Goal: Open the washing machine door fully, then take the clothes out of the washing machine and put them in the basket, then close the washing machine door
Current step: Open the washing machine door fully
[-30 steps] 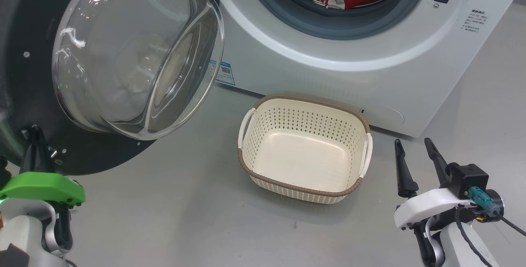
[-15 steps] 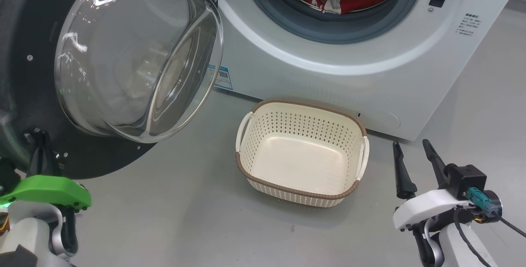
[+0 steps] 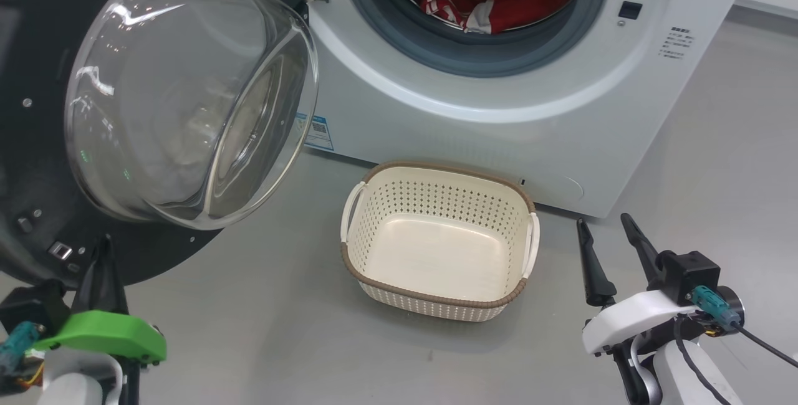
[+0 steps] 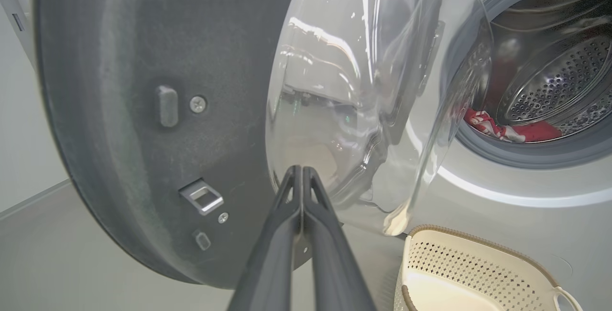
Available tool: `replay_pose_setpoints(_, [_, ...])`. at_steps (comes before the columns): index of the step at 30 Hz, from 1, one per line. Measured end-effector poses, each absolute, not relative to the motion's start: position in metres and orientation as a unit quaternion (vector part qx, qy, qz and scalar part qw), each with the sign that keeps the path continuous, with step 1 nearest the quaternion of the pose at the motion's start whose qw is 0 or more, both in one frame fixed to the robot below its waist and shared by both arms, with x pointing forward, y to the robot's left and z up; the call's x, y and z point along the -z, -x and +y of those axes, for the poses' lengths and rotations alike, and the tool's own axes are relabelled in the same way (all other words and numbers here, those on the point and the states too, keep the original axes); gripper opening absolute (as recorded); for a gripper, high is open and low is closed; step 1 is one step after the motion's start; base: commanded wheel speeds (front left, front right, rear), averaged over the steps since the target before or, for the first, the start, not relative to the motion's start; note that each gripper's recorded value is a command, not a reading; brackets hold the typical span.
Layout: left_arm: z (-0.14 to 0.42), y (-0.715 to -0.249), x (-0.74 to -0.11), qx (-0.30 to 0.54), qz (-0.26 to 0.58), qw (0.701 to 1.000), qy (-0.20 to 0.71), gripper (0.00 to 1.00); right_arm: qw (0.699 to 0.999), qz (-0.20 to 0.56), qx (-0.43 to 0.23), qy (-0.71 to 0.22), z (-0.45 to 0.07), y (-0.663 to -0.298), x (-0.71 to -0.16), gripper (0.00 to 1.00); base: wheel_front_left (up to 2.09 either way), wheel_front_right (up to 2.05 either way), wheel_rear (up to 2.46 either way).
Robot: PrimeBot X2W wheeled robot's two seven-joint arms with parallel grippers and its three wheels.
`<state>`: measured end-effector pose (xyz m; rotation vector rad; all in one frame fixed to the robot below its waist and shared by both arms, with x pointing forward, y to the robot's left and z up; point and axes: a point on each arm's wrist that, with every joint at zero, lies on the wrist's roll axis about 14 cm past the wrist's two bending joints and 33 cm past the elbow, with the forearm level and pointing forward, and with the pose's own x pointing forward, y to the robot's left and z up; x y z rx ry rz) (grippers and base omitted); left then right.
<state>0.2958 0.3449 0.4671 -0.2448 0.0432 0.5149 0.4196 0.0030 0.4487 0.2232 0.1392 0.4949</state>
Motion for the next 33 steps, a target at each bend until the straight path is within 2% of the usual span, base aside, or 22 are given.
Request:
replay_pose_setpoints(2, [0.337, -0.296, -0.466, -0.246, 0.021, 0.961, 0.123, 0.38, 0.961, 0.067, -0.246, -0.11, 0.003, -0.417, -0.45, 1.0, 0.0, 0.0, 0.0])
replay_pose_setpoints(3, [0.332, -0.296, -0.464, -0.241, 0.023, 0.962, 0.126, 0.49, 0.961, 0.066, -0.246, -0.11, 0.002, -0.417, -0.451, 1.0, 0.0, 0.0, 0.0])
replay_pose_setpoints(4, [0.327, -0.297, -0.462, -0.235, 0.025, 0.963, 0.127, 0.82, 0.961, 0.064, -0.245, -0.111, 0.0, -0.416, -0.452, 1.0, 0.0, 0.0, 0.0])
replay_pose_setpoints(5, [0.322, -0.297, -0.461, -0.23, 0.026, 0.964, 0.129, 0.96, 0.962, 0.063, -0.243, -0.112, -0.002, -0.416, -0.453, 1.0, 0.0, 0.0, 0.0])
replay_pose_setpoints(6, [0.319, -0.298, -0.46, -0.226, 0.026, 0.965, 0.131, 1.0, 0.962, 0.062, -0.241, -0.113, -0.004, -0.415, -0.454, 1.0, 0.0, 0.0, 0.0])
replay_pose_setpoints(33, [0.204, -0.36, -0.474, -0.047, 0.014, 0.99, 0.135, 1.0, 0.98, 0.041, -0.151, -0.127, -0.07, -0.404, -0.464, 1.0, 0.0, 0.0, 0.0])
